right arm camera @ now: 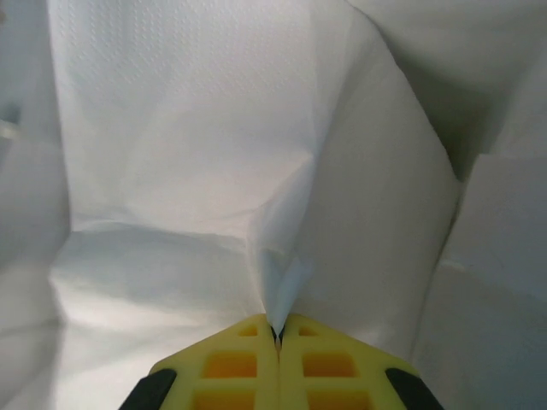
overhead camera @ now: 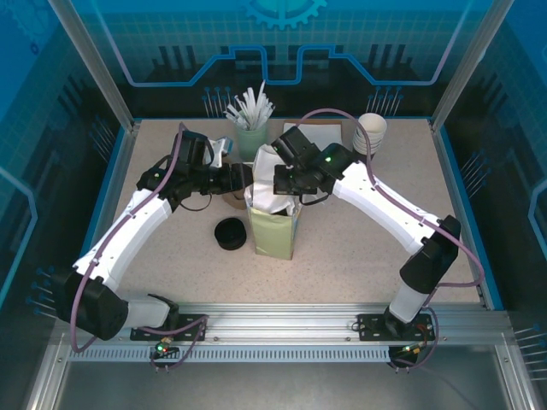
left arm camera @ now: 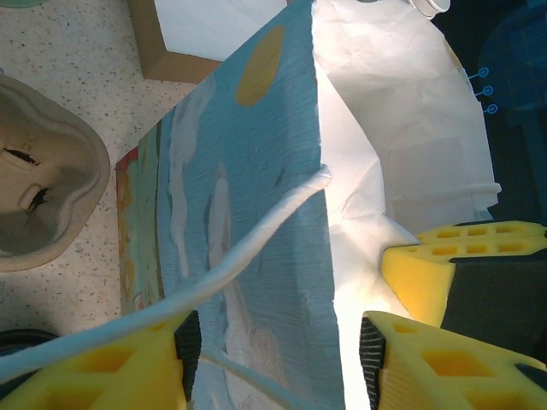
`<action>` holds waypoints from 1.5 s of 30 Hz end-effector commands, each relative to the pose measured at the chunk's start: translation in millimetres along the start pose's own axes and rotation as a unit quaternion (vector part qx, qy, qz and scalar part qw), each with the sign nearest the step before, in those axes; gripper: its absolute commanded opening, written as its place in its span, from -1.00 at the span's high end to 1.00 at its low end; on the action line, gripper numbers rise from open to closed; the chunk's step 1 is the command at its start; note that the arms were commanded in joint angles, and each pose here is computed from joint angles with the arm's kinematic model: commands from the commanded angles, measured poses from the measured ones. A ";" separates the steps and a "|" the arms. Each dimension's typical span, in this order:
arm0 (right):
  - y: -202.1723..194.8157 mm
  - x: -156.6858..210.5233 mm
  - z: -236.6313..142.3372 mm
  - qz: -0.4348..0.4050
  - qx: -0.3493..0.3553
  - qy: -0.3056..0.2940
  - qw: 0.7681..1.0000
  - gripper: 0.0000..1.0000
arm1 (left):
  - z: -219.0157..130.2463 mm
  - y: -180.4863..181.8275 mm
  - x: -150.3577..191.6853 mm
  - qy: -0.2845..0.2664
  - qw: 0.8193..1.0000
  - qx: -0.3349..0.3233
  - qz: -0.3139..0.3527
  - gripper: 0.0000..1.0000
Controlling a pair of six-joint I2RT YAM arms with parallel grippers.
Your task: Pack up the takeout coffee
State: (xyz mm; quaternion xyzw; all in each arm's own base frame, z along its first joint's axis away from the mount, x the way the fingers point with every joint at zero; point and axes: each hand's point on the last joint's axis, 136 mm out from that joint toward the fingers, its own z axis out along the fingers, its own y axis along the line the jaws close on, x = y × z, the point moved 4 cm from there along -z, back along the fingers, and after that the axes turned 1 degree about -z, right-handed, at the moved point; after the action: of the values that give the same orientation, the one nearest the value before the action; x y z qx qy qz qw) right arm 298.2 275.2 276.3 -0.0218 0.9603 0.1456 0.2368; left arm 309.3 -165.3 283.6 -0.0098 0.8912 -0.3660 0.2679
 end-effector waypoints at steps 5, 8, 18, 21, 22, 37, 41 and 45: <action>-11.0 6.7 0.2 -0.032 0.071 0.008 0.997 1.00 | -1.1 4.9 5.0 0.007 1.000 -0.007 -0.003 -0.04; -9.6 8.1 2.5 -0.035 0.072 0.012 0.997 1.00 | -1.7 4.7 6.2 0.007 1.000 -0.007 -0.003 -0.03; 7.2 -0.2 -1.9 -0.053 0.052 0.010 0.997 0.65 | -7.1 1.6 5.6 0.004 1.000 -0.007 0.002 -0.04; 15.2 -7.5 -12.7 -0.059 0.033 -0.002 0.998 0.37 | -11.3 -2.3 3.5 0.000 1.000 -0.004 0.004 -0.05; 18.8 -10.3 -17.1 -0.064 0.023 -0.006 0.998 0.28 | -13.3 -4.5 2.7 -0.001 1.000 -0.002 0.004 -0.06; 35.4 -56.4 -130.7 -0.105 -0.091 -0.145 0.980 0.02 | -83.1 -48.0 -7.0 -0.059 0.997 0.011 0.054 -0.31; 18.5 -60.7 -164.5 -0.125 -0.092 -0.197 0.968 0.01 | -111.6 -49.8 -10.2 -0.107 0.990 -0.025 0.088 -0.42; -25.8 -58.2 -178.7 -0.111 -0.050 -0.244 0.962 -0.17 | -138.0 -38.2 -15.9 -0.172 0.974 -0.088 0.115 -0.50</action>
State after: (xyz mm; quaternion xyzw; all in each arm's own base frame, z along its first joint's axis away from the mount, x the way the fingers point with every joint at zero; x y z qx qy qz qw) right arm 272.5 229.8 438.5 -0.1162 0.8729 0.1968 0.4311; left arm 254.1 -125.6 389.4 0.0161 0.8561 -0.3175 0.4074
